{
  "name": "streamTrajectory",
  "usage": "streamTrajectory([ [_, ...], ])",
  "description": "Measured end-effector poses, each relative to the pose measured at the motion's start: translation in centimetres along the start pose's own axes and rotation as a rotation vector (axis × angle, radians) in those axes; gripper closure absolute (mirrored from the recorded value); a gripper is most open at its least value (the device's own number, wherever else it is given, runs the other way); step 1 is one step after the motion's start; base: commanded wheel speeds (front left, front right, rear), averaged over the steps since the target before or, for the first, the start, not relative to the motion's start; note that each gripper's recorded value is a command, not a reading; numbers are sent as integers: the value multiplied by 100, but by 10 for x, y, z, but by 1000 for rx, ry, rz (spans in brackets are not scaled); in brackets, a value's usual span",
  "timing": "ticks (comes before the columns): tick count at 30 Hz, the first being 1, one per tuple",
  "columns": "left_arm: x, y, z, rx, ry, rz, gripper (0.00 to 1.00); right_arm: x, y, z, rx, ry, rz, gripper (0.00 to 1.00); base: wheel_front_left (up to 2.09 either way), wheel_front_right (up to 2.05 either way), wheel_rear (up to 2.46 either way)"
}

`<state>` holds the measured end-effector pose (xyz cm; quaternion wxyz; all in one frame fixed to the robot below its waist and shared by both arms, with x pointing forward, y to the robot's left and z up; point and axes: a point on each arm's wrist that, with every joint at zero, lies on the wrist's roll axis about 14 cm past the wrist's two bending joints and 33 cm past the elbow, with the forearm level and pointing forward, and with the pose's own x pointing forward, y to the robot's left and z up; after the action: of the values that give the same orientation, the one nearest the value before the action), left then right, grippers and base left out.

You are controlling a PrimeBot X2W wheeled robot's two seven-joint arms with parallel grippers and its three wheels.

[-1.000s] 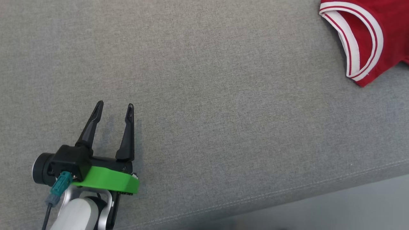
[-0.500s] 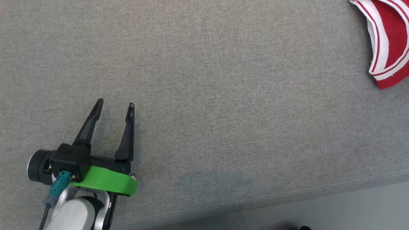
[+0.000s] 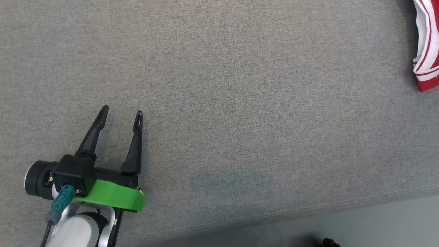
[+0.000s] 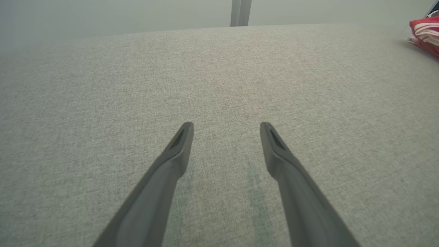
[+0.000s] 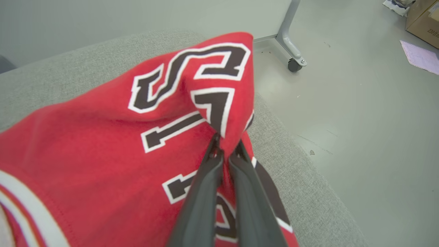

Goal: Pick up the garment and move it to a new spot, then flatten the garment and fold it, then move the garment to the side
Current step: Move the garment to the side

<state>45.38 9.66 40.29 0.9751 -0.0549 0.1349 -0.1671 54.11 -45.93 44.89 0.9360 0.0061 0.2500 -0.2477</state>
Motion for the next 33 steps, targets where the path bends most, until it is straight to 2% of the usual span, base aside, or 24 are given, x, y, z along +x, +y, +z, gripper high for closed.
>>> streamTrajectory([
  [2, 0, 0, -1, 1, 3, 0, 0, 1, -2, -2, 0, 0, -10, 100, 0, 0, 0],
  [3, 1, 0, -1, 1, 3, -1, 0, 1, -4, -3, 4, -1, -18, 89, 0, 0, 0],
  [4, 1, 0, -2, 1, 7, -2, 0, 2, -7, -4, 10, -5, -25, 67, 0, 0, 0],
  [5, 1, 0, -3, 2, 12, -2, 0, 2, -9, -6, 16, -3, -33, 49, 0, 0, 0],
  [6, 1, 1, -3, 3, 13, -2, 0, 2, -11, -8, 17, 1, -39, 0, 0, 0, 0],
  [10, 2, 2, -4, 8, 15, 0, 0, 2, -16, -9, 9, -21, -59, 0, 0, 0, 0],
  [13, 2, 1, -4, 16, 17, -3, 0, 0, -21, -1, -42, -63, -74, 0, 0, 0, 0],
  [23, 4, -4, -1, 19, 12, -19, 0, -5, -21, 5, -34, -109, -72, 0, 0, 0, 0],
  [27, 3, -7, 6, 17, -10, -23, 0, -11, -10, 15, -41, -146, -41, 0, 0, 0, 0],
  [33, 0, -14, 26, -12, -68, -25, 0, -29, 15, 55, -69, -272, 38, 0, 0, 0, 0],
])
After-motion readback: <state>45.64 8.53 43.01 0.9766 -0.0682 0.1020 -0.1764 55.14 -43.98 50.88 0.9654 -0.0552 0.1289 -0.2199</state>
